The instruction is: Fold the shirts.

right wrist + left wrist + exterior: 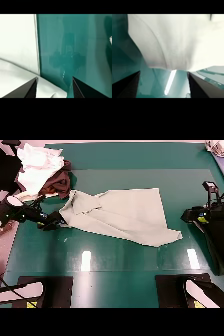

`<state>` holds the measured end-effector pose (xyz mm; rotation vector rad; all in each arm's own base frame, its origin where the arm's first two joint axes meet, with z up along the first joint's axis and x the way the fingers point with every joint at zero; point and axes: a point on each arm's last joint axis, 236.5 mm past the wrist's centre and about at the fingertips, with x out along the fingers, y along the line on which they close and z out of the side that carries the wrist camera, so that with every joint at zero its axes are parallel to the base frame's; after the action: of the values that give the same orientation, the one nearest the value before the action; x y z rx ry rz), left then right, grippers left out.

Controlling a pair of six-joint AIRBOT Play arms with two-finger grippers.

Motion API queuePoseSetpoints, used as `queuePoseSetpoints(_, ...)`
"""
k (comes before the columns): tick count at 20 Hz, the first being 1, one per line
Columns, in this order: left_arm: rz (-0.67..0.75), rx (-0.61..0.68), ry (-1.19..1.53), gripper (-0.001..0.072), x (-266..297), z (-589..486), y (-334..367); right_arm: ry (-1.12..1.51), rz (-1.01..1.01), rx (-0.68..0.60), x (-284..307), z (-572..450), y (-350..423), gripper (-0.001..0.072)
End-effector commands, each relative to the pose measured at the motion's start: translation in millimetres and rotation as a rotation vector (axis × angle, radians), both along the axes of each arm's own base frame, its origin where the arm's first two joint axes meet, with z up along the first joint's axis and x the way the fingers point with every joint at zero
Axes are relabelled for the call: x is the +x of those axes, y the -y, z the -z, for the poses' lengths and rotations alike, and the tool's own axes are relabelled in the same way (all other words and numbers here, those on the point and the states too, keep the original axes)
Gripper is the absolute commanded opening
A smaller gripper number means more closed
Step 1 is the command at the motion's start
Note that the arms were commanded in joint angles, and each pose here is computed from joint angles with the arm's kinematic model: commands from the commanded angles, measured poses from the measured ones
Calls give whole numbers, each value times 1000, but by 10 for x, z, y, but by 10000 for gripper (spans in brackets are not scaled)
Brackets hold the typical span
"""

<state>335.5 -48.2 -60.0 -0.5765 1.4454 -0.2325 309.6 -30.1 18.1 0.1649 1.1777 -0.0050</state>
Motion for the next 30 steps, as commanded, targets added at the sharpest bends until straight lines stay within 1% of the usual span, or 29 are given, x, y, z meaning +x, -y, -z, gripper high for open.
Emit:
queuePoseSetpoints(1,-36,-3,32,689,149,98,-30,-18,-6,12,-69,-8,-38,506)
queuePoseSetpoints(2,-46,4,41,512,186,119,-49,-18,-5,12,-70,-9,-38,506)
queuePoseSetpoints(3,-60,2,54,410,231,118,-53,-24,-6,14,-83,-5,-44,505)
queuePoseSetpoints(4,-71,-3,68,402,274,105,-43,-32,-8,16,-103,1,-50,505)
queuePoseSetpoints(5,-83,-16,76,293,304,86,-23,-41,-13,17,-119,9,-64,506)
queuePoseSetpoints(6,-91,-37,84,161,332,55,13,-46,-22,18,-129,13,-90,505)
queuePoseSetpoints(7,-82,-78,100,86,354,-8,96,-50,-35,18,-136,16,-128,506)
queuePoseSetpoints(8,-66,-122,112,29,357,-83,186,-57,-50,19,-150,21,-173,505)
queuePoseSetpoints(9,-59,-161,117,29,348,-169,262,-71,-66,21,-180,31,-218,505)
queuePoseSetpoints(11,-54,-187,138,29,334,-328,319,-120,-81,30,-288,66,-258,513)
queuePoseSetpoints(13,-56,-188,160,29,311,-481,334,-203,-79,45,-434,154,-244,601)
queuePoseSetpoints(14,-64,-189,170,29,306,-553,337,-255,-76,65,-525,201,-252,623)
queuePoseSetpoints(16,-88,-193,197,29,317,-704,342,-313,-80,96,-619,251,-304,624)
queuePoseSetpoints(19,-116,-201,257,29,410,-966,337,-329,-89,184,-651,217,-501,623)
queuePoseSetpoints(26,-177,-214,336,28,670,-1352,285,-427,-68,212,-829,252,-539,621)
queuePoseSetpoints(30,-184,-235,341,28,685,-1389,313,-489,-18,260,-907,587,-617,616)
